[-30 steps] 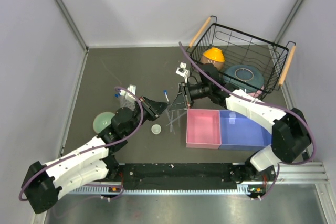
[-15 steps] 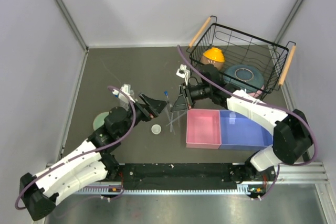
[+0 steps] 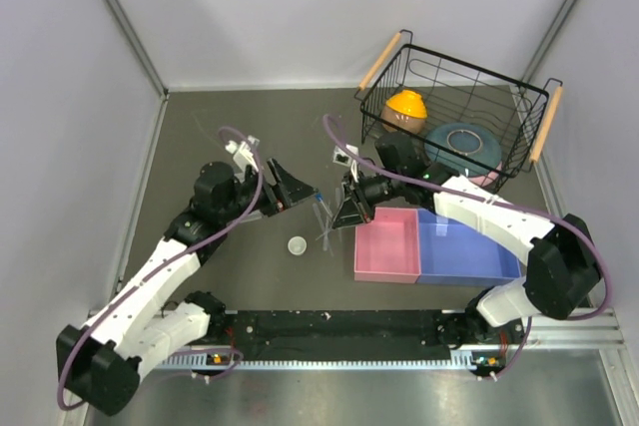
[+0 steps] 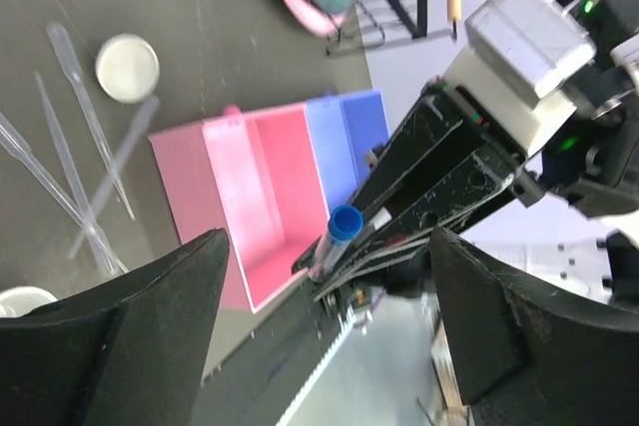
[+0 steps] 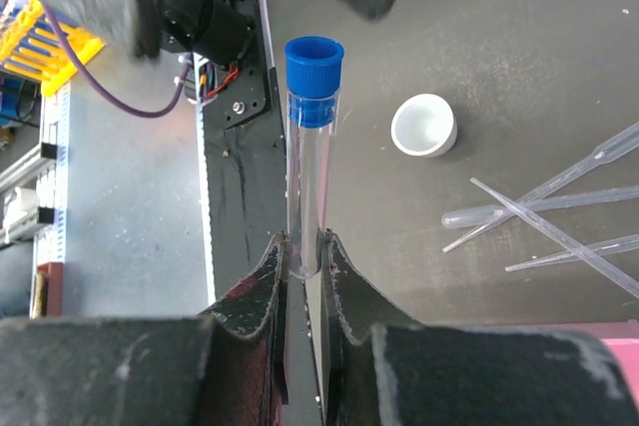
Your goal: Organize the chemistry lab equipment
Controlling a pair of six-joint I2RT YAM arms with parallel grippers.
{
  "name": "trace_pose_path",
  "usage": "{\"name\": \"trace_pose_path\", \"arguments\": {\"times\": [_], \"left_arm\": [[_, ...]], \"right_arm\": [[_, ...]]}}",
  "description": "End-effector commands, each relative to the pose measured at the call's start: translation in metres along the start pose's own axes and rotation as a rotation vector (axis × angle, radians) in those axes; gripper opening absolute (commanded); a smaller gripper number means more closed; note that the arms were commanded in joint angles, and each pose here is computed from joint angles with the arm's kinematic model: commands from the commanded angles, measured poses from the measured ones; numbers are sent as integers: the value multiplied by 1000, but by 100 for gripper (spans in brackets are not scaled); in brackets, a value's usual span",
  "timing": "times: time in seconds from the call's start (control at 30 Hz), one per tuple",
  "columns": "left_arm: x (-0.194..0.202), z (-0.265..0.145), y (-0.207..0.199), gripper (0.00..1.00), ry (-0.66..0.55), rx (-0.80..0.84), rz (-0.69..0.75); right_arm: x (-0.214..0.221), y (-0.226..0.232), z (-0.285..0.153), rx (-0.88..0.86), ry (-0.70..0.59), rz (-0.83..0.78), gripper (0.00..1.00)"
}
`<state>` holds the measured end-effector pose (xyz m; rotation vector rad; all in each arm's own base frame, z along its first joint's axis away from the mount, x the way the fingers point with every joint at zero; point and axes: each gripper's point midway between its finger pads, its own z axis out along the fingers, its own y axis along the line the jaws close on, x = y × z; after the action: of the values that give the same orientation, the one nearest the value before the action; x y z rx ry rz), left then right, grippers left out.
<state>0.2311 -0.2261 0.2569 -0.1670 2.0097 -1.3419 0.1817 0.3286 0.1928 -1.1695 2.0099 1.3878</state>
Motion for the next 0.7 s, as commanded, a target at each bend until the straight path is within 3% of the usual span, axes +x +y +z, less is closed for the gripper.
{"name": "trace_pose_path", "arguments": {"times": [0.0,0.03,0.13,0.47,0.67], "left_arm": [[11,-3,-38,84,146,161,59],[13,-3,-38,77,156,166,59],[16,2,-34,68,174,154,49],[31,17,-25,51,242,127,44],[36,22,-18,25,260,86,74]], "right_arm": [[-5,14,-4,-38,-4,-130,0],[-4,15,-3,-47,2,-129,0],[-3,17,-1,-62,13,-136,0],[-1,18,4,-74,39,-147,0],[1,19,5,-77,47,-150,0]]}}
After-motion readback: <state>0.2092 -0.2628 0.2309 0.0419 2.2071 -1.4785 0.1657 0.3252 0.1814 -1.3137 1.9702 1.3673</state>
